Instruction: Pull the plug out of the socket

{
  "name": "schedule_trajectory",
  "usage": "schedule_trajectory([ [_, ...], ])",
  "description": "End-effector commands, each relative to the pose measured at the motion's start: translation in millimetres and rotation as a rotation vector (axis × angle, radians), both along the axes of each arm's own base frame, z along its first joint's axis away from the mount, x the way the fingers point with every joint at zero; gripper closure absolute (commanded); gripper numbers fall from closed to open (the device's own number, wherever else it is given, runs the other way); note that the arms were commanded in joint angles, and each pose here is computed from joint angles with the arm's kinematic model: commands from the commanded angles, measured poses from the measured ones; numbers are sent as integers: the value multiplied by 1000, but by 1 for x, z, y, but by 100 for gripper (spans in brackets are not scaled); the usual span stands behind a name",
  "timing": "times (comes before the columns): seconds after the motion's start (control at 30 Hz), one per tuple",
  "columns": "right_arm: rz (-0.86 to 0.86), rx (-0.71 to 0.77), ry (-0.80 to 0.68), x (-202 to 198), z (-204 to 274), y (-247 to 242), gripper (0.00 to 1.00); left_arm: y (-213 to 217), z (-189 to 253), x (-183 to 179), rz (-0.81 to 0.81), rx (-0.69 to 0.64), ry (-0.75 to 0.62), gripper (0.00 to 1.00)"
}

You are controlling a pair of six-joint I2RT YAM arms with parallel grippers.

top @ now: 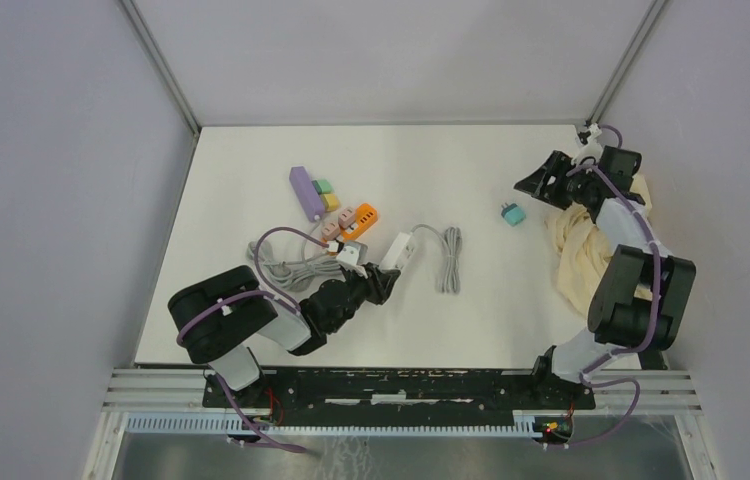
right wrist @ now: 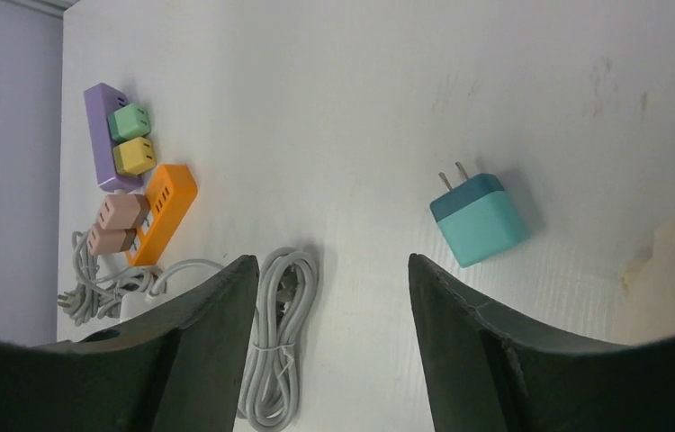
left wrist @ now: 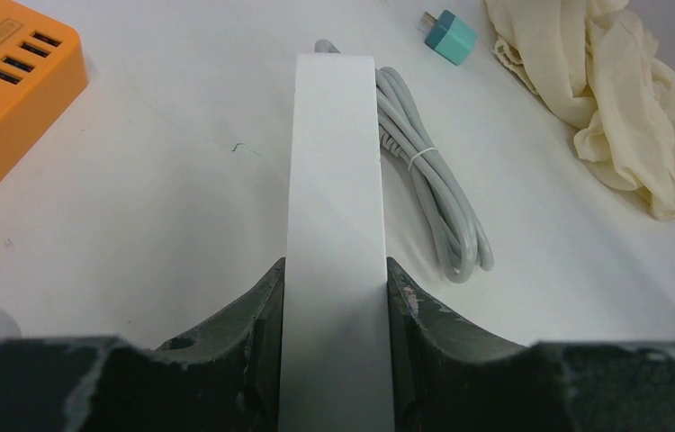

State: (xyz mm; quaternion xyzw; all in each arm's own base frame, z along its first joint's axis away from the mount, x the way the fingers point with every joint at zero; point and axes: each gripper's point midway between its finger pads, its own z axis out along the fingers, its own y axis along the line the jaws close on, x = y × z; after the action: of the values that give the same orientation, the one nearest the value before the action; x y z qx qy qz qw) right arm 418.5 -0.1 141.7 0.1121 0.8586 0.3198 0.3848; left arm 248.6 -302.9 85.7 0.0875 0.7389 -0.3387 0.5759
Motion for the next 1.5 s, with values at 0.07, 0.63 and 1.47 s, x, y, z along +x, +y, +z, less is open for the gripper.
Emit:
schedule_trajectory([
  [0.07, 135, -102, -252, -16, 74, 12, 33, -11, 34, -4, -75, -80, -96, 97],
  [0.63, 1082, -256, -999, -141, 169, 173, 3, -23, 45, -26, -276, -133, -144, 97],
  [1.47, 1613, -311, -764, -203, 22, 191, 1, -38, 46, -37, -423, -153, -148, 97],
])
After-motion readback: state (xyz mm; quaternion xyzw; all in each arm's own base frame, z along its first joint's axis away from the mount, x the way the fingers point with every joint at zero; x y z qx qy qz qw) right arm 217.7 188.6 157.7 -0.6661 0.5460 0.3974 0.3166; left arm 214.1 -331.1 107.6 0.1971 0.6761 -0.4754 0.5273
